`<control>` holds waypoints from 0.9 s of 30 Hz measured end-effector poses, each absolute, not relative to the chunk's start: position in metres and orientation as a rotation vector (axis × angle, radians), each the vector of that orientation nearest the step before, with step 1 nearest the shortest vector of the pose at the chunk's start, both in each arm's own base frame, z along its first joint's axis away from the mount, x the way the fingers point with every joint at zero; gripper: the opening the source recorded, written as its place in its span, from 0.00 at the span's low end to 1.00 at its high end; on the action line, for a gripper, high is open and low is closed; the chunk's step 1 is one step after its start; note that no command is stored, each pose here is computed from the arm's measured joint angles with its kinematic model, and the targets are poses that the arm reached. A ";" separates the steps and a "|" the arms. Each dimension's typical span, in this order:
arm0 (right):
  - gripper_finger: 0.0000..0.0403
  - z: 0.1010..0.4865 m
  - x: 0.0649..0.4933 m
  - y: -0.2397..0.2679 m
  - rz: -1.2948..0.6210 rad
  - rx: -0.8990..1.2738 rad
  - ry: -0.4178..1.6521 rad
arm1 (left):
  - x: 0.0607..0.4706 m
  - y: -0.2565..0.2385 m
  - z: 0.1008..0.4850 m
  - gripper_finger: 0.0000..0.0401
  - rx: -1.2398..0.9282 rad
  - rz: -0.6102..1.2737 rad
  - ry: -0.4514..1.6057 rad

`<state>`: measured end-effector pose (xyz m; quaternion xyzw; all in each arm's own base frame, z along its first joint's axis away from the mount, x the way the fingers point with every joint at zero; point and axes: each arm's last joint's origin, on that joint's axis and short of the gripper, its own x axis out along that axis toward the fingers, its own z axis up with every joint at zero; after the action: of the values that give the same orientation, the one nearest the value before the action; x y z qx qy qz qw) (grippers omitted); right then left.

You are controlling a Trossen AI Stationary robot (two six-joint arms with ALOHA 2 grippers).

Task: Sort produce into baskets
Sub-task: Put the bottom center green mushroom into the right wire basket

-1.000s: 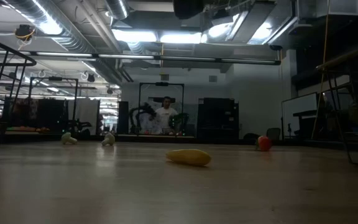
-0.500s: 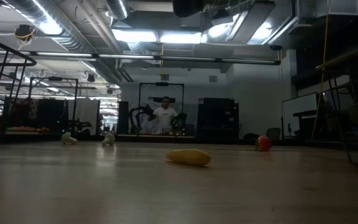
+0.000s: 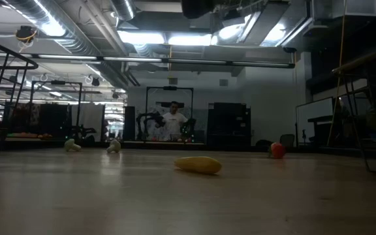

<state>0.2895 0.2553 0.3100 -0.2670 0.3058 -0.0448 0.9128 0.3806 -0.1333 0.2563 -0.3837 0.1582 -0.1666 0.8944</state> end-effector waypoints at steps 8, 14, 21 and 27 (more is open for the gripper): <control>0.33 0.310 0.289 0.256 -0.067 -0.541 0.641 | 0.381 -0.131 0.255 0.40 -0.764 -0.341 0.328; 0.33 0.307 0.288 0.256 -0.013 -0.535 0.680 | 0.382 -0.124 0.248 0.51 -0.740 -0.294 0.409; 0.33 0.296 0.274 0.252 0.141 -0.462 0.922 | 0.381 -0.116 0.235 0.53 -0.655 -0.237 0.499; 0.33 0.287 0.256 0.245 0.171 -0.349 1.195 | 0.379 -0.115 0.231 0.52 -0.644 -0.219 0.549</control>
<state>0.2560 0.2451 0.2875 -0.1631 0.5588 0.0801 0.8091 0.3788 -0.1152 0.2309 -0.3119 0.2658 -0.1058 0.9060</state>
